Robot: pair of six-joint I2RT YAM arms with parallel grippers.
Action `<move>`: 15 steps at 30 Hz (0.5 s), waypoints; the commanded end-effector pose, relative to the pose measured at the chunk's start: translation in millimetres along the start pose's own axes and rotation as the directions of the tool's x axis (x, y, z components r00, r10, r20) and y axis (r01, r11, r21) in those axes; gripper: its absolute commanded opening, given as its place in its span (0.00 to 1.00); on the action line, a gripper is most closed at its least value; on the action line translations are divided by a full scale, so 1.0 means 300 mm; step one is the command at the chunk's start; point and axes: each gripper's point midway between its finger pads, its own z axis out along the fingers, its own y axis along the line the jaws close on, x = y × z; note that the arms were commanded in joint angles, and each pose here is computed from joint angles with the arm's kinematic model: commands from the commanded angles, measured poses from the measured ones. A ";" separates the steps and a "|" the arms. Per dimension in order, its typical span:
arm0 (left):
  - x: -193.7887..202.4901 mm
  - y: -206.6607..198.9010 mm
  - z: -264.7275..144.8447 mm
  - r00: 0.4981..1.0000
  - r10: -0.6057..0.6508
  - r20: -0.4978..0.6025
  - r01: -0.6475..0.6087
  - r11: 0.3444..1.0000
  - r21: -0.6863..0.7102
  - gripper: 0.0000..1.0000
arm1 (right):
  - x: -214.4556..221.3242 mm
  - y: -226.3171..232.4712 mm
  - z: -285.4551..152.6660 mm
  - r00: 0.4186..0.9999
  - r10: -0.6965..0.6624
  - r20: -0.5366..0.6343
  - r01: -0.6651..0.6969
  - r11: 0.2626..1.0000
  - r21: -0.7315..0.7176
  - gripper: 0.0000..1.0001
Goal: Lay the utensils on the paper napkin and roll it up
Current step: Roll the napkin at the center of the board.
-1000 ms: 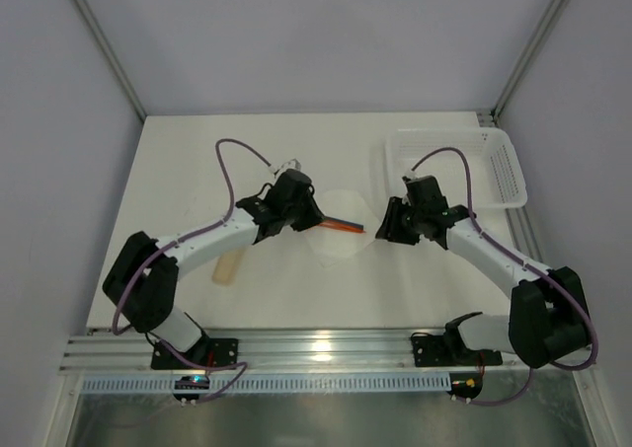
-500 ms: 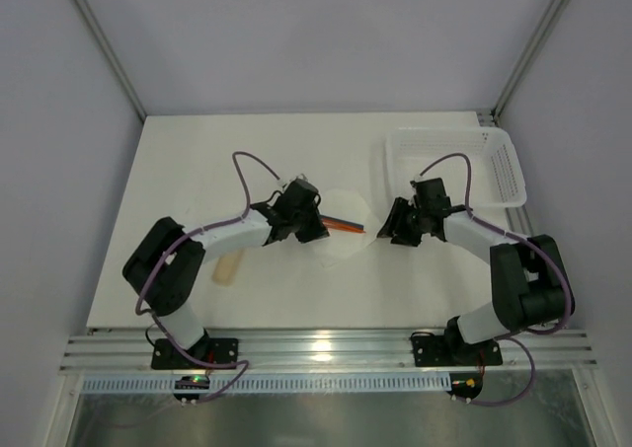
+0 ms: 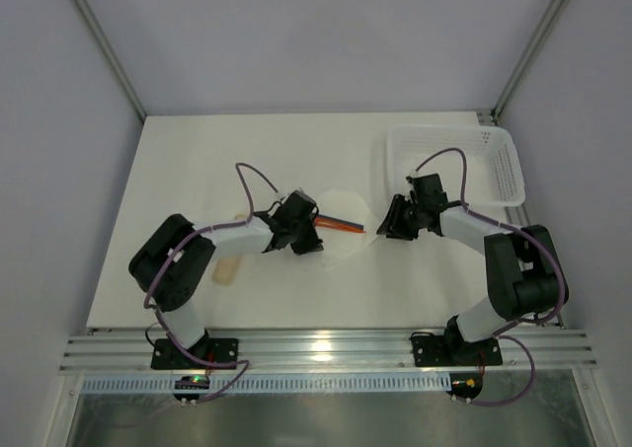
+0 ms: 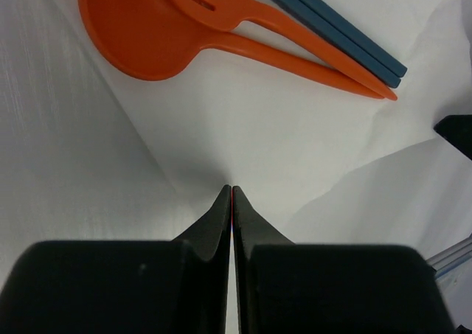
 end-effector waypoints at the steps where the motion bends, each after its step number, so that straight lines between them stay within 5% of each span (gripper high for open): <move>1: -0.001 0.007 0.006 1.000 0.005 0.020 -0.005 1.000 0.012 0.00 | -0.081 0.040 -0.023 0.994 -0.054 0.094 0.056 0.998 -0.025 0.39; 15: 0.054 0.135 0.006 0.999 -0.013 0.031 0.016 0.997 -0.079 0.00 | -0.042 0.068 -0.084 0.989 -0.075 0.124 0.079 0.996 -0.029 0.47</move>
